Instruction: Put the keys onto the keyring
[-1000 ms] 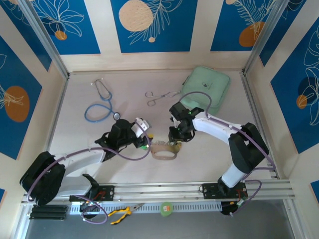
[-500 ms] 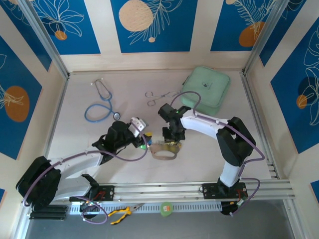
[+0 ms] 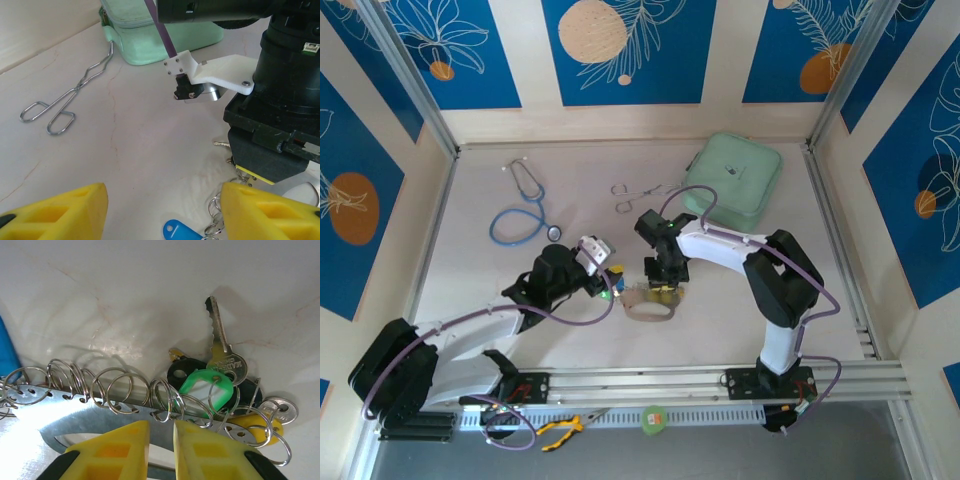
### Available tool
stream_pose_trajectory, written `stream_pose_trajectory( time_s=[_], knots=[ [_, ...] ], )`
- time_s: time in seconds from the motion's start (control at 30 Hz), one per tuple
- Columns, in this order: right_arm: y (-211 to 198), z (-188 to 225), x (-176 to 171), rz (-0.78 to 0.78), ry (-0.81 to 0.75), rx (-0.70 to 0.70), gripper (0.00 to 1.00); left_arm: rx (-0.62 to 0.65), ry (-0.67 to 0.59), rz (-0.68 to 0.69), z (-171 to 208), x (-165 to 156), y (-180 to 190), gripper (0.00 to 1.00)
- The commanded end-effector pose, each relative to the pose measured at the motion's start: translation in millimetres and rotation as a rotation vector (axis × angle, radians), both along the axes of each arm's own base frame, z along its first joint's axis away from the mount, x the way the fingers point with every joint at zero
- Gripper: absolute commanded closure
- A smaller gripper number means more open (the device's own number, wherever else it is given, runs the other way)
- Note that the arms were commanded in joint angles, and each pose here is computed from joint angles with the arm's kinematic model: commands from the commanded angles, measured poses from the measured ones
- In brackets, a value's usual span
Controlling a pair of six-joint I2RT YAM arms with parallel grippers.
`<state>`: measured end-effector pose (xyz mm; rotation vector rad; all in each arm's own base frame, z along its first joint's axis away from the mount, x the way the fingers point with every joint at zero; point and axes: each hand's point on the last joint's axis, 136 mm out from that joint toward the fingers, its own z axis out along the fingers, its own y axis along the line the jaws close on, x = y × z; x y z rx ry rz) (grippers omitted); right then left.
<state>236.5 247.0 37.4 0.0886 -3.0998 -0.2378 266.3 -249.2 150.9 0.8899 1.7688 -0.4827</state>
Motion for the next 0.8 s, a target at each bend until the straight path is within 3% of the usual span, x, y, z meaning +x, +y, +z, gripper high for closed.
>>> stream_pose_trajectory(
  time_s=[0.0,0.77],
  knots=[
    [7.6,0.5,1.2,-0.012,0.024,0.029,0.8,-0.013,-0.017,0.022,4.7,2.3,5.1,0.39],
    [11.1,-8.9,8.9,-0.013,0.02,0.024,0.84,-0.006,-0.023,0.022,5.7,2.4,5.6,0.4]
  ],
)
